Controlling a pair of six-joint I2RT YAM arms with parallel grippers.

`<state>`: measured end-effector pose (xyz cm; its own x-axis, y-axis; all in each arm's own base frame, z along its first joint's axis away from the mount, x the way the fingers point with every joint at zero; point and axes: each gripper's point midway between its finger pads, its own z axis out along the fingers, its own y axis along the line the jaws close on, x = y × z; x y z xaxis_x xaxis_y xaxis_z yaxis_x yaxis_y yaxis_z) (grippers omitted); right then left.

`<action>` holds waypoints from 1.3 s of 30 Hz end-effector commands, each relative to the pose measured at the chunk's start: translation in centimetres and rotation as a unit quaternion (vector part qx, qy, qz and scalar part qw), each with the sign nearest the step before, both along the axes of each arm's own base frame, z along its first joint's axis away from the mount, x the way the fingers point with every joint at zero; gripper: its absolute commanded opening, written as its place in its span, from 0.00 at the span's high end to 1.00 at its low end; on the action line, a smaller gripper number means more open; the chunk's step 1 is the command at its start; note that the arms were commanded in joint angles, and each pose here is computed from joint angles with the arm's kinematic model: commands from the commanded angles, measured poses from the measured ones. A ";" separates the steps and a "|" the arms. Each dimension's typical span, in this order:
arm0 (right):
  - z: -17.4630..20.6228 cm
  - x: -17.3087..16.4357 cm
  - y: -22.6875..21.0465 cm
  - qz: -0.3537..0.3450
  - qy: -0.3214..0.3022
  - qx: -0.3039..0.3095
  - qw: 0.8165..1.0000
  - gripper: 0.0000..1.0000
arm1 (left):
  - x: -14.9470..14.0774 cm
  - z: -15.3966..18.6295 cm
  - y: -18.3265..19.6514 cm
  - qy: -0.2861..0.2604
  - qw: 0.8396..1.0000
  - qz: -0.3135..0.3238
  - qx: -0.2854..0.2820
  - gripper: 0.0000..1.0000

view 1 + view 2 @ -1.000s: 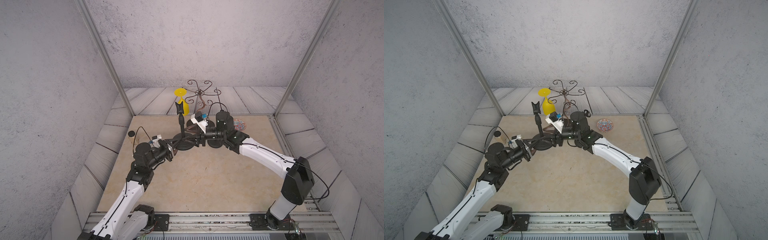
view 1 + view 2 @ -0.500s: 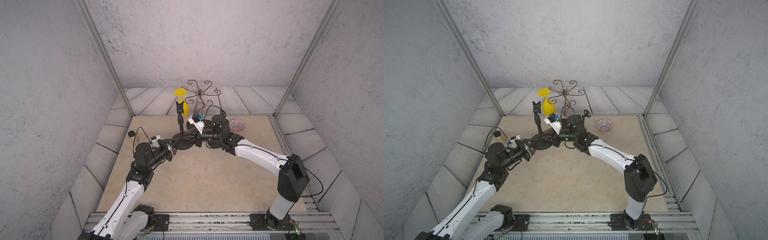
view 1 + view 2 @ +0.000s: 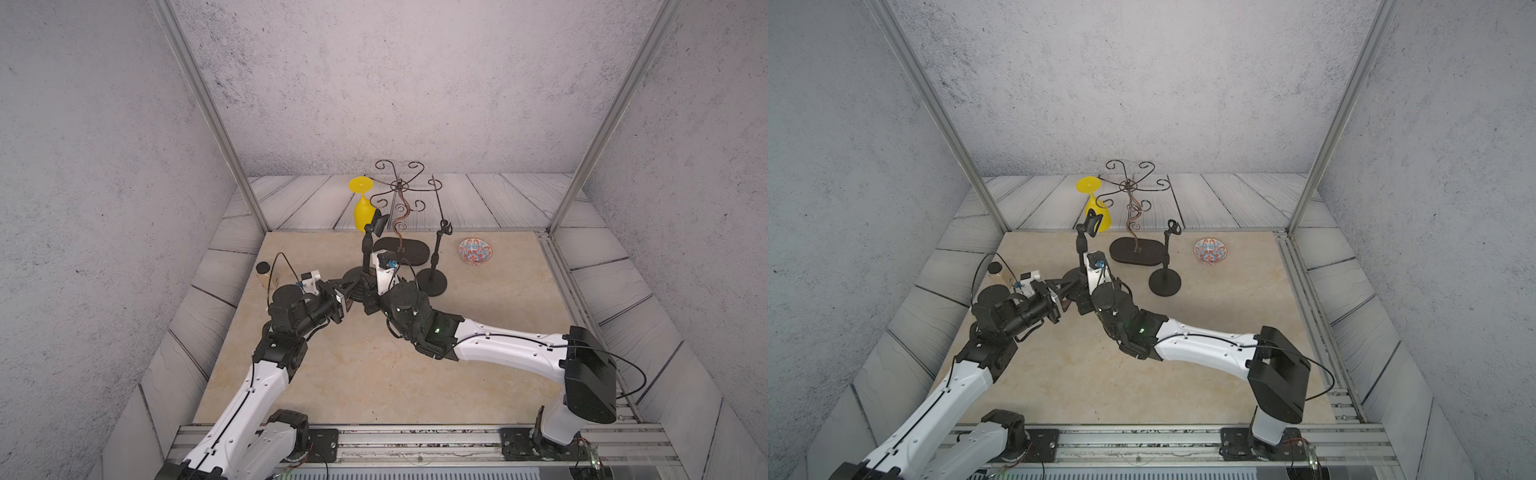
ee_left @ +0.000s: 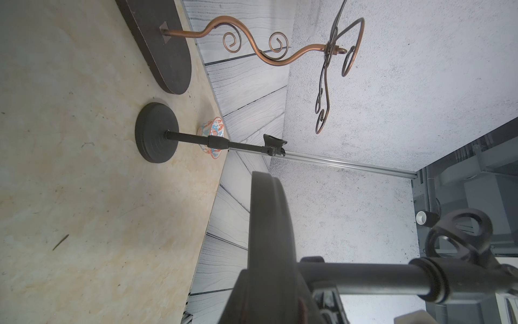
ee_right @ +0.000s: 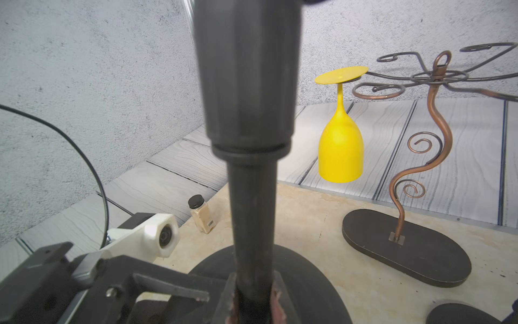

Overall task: Assemble a microphone stand
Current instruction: Screw the microphone stand pole into the microphone stand base.

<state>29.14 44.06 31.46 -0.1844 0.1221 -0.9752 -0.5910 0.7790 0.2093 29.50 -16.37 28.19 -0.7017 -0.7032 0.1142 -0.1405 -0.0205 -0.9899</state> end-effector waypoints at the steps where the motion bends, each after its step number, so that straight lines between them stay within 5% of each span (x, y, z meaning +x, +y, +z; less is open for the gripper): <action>1: 2.1 -2.0 -0.6 0.054 -0.042 0.012 0.998 0.56 | -1.1 5.3 -0.6 -0.070 0.996 -0.025 -0.044 1.00; 7: 2.9 -4.4 -2.4 0.202 -0.054 -0.026 0.978 0.18 | -1.1 5.0 -0.5 -0.068 0.996 -0.023 -0.044 1.00; 14: 3.2 -4.2 -3.3 0.328 -0.070 -0.045 0.941 0.17 | -1.2 5.1 -0.5 -0.069 0.996 -0.023 -0.045 1.00; 22: 3.4 -2.1 -2.1 0.439 -0.035 -0.021 0.898 0.28 | -1.3 5.5 -0.5 -0.073 0.996 -0.023 -0.050 1.00; 32: 2.6 -0.5 0.3 0.477 -0.004 -0.009 0.879 0.50 | -1.3 5.8 -0.5 -0.076 0.995 -0.024 -0.053 1.00; 36: 2.3 0.0 0.9 0.475 0.015 -0.001 0.880 0.73 | -1.4 5.9 -0.5 -0.078 0.995 -0.023 -0.053 1.00; 39: 1.7 1.0 1.0 0.434 0.033 0.004 0.900 0.86 | -1.4 5.9 -0.4 -0.077 0.995 -0.024 -0.053 1.00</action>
<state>29.28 44.45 34.00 -0.2139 -0.0968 -0.9720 -0.9760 -0.0206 0.2169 29.05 -16.73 29.65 -0.7159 -0.6769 0.1712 -0.1462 -0.0944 -0.9847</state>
